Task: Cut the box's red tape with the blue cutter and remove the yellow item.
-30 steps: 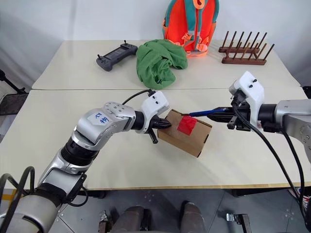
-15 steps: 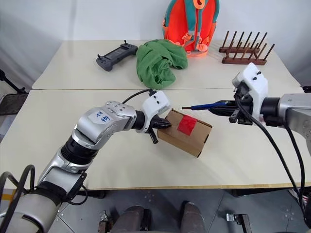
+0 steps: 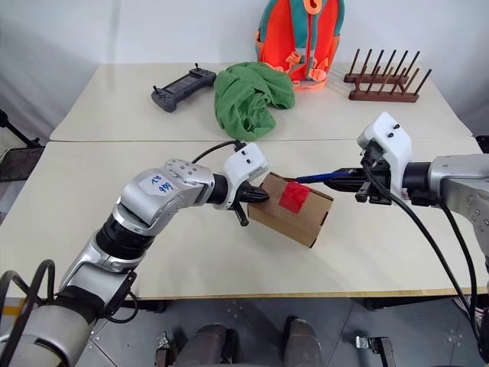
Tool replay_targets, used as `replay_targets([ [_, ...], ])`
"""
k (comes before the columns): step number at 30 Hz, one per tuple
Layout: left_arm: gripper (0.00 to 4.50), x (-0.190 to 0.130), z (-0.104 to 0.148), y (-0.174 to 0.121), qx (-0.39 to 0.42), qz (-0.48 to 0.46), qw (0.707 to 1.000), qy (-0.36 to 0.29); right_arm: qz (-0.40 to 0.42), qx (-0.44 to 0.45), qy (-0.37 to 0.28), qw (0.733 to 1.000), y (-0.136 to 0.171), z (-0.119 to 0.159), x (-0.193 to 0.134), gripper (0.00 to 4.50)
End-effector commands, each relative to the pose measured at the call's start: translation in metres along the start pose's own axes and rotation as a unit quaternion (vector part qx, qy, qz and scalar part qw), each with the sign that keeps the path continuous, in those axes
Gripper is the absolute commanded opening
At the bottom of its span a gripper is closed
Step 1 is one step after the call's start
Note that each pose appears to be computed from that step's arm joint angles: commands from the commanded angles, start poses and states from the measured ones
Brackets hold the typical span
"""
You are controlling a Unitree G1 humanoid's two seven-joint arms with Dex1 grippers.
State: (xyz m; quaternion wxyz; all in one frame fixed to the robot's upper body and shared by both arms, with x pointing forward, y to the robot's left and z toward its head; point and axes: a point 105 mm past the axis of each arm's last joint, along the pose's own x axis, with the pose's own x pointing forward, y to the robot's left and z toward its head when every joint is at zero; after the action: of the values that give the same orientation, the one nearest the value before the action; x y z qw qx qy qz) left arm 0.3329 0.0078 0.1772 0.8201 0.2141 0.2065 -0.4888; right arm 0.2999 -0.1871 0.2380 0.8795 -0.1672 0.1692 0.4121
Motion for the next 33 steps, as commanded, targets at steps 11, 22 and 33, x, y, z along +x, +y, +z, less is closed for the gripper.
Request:
replay_targets([
  [11,0.03,0.003,-0.01,0.0,-0.006,0.007,1.0,0.018,0.009,-0.032,-0.027,0.999,-0.005,0.02,0.016,0.16],
  [22,0.03,0.003,-0.011,0.0,-0.011,0.01,1.0,0.02,0.009,-0.04,0.006,0.999,-0.008,0.01,0.008,0.16],
  [33,0.03,0.003,-0.012,0.001,-0.015,0.012,1.0,0.022,-0.003,-0.04,0.034,0.999,-0.014,0.002,-0.006,0.16],
])
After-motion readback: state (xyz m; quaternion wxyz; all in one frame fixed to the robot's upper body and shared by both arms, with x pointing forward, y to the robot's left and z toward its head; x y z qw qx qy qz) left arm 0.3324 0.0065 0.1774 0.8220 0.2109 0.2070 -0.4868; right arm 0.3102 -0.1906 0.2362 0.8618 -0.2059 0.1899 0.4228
